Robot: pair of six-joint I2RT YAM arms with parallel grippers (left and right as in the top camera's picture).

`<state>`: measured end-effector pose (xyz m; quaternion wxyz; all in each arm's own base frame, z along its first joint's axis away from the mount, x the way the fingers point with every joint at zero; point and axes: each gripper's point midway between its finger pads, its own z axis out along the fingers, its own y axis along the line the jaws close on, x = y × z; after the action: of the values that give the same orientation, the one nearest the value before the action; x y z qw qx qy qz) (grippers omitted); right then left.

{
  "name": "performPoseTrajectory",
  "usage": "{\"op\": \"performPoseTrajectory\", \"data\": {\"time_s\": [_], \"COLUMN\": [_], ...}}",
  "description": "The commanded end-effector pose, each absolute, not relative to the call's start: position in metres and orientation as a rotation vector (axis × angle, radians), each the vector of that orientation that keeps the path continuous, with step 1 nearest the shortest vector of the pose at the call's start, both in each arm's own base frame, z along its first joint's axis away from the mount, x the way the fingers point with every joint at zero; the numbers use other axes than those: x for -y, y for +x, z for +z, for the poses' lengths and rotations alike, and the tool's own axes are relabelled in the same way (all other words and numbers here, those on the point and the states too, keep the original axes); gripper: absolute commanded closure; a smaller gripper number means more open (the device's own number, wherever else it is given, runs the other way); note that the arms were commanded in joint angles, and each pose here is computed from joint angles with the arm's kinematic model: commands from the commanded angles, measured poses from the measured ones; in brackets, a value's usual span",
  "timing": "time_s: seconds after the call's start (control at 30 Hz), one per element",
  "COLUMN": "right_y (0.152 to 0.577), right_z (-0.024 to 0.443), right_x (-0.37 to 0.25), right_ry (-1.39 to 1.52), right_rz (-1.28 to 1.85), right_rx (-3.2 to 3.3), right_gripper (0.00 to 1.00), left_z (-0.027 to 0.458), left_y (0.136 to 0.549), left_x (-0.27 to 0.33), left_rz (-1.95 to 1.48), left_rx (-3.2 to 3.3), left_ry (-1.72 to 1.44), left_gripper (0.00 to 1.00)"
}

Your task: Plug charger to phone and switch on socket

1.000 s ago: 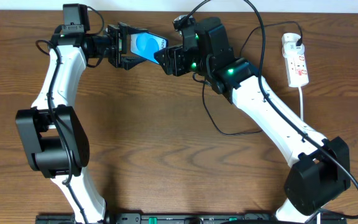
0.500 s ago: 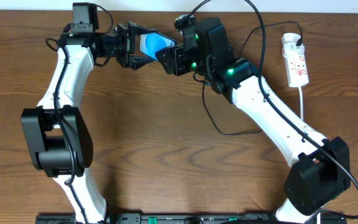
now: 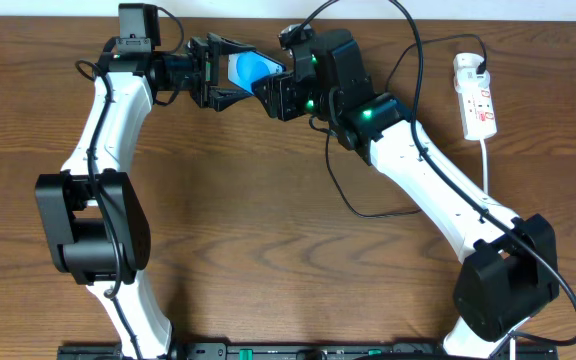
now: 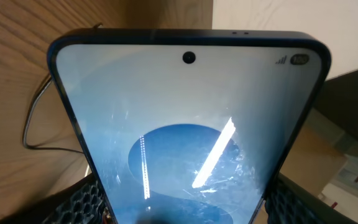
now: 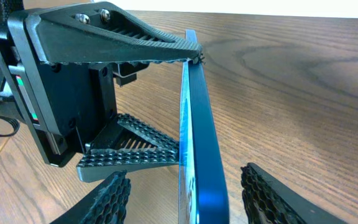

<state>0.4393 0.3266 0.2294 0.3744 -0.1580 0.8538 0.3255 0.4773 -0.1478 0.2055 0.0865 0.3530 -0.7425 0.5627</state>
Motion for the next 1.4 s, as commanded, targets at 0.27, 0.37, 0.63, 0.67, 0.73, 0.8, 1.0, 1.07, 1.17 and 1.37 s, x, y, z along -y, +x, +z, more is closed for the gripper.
{"op": "performPoseTrajectory", "data": {"time_s": [0.27,0.37,0.63,0.67,0.73,0.8,1.0,1.07,1.17,1.37], "right_y": [0.443,0.441,0.441,0.441,0.441,0.441,0.442,0.442,0.442,0.442], "right_z": [0.24,0.24,0.241,0.241,0.241,0.241,0.241,0.241,0.241,0.241], "right_x": [-0.333,-0.335,-0.336,-0.336,-0.336,-0.336,-0.336,-0.336,-0.336,-0.336], "right_ry": [-0.424,-0.431,-0.434,-0.433,-0.433,-0.432,-0.431,-0.431,-0.431,-0.431], "right_rz": [0.829,0.83,0.821,0.822,0.822,0.82,0.818,0.818,0.817,0.817], "right_rx": [-2.146,-2.144,-2.137,-2.137,-2.137,-2.137,-2.137,-2.137,-2.137,-2.137], "right_gripper": [0.46,0.47,0.55,0.57,0.6,0.62,0.71,0.77,0.8,0.83], "left_z": [0.223,0.223,0.223,0.223,0.223,0.223,0.223,0.223,0.223,0.225], "left_y": [0.473,0.473,0.472,0.472,0.472,0.472,0.472,0.472,0.472,0.471], "left_x": [0.16,0.162,0.164,0.164,0.164,0.164,0.164,0.164,0.164,0.165], "left_rz": [1.721,1.722,1.721,1.72,1.72,1.721,1.72,1.721,1.721,1.729], "left_rx": [2.196,2.198,2.199,2.198,2.199,2.199,2.199,2.199,2.199,2.191], "left_ry": [0.964,0.957,0.951,0.951,0.951,0.951,0.951,0.95,0.95,0.932], "left_gripper": [0.93,0.93,0.93,0.93,0.93,0.93,0.93,0.93,0.93,0.93]}}
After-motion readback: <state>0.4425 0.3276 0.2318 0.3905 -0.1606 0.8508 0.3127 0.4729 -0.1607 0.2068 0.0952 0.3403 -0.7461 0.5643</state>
